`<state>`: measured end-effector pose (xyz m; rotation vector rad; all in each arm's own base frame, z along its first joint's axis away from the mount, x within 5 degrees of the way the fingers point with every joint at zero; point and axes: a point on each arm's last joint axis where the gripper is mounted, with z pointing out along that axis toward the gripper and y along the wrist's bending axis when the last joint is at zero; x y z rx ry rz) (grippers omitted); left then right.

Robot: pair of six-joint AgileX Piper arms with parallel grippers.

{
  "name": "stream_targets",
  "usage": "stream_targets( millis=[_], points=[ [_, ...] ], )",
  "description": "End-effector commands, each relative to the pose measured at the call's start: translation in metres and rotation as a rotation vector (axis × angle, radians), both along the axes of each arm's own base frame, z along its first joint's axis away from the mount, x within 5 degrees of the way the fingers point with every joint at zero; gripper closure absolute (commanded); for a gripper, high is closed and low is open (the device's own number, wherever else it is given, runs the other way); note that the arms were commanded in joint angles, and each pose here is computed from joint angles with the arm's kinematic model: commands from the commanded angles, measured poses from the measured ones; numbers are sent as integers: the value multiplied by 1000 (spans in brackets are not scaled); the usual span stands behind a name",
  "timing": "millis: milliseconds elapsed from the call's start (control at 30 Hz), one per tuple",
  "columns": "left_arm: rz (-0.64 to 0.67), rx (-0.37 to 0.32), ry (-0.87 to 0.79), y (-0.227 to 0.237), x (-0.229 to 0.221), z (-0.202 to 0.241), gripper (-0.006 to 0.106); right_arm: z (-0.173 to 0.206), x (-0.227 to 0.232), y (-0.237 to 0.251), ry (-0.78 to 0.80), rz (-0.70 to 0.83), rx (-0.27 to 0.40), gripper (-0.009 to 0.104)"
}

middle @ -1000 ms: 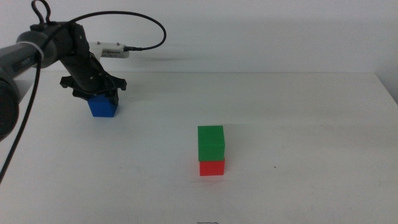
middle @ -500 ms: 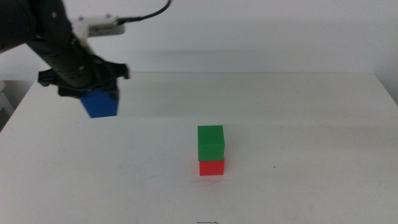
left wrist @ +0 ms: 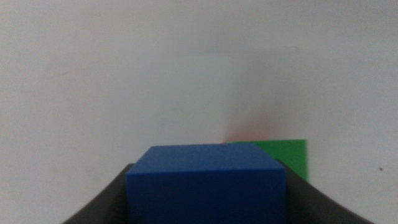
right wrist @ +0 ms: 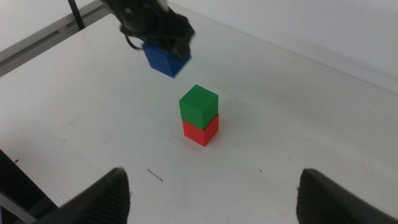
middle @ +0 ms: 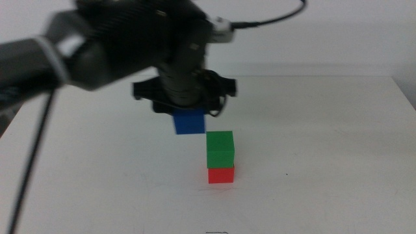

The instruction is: Stack red cubes first, then green, then blue cubes in a specific spot.

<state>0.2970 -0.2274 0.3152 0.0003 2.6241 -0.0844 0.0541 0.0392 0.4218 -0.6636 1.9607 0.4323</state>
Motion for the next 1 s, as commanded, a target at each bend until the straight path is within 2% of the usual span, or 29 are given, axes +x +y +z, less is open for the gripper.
stream_targets(
  millis=[0,133,233,567,967],
  points=[
    [-3,-50,-84,-8,-4,25,98,11,2,1,-79,4,35,16],
    [-21,-49,-72,-25,0,17,96,11,2,1,-79,4,35,16],
    [-7,-73,-47,-32,3,13,94,11,2,1,-79,4,35,16],
    [3,-92,-8,-39,6,3,94,11,2,1,-81,5,36,16],
    [-2,-125,-55,-49,3,5,94,11,2,1,-84,6,39,16]
  ],
)
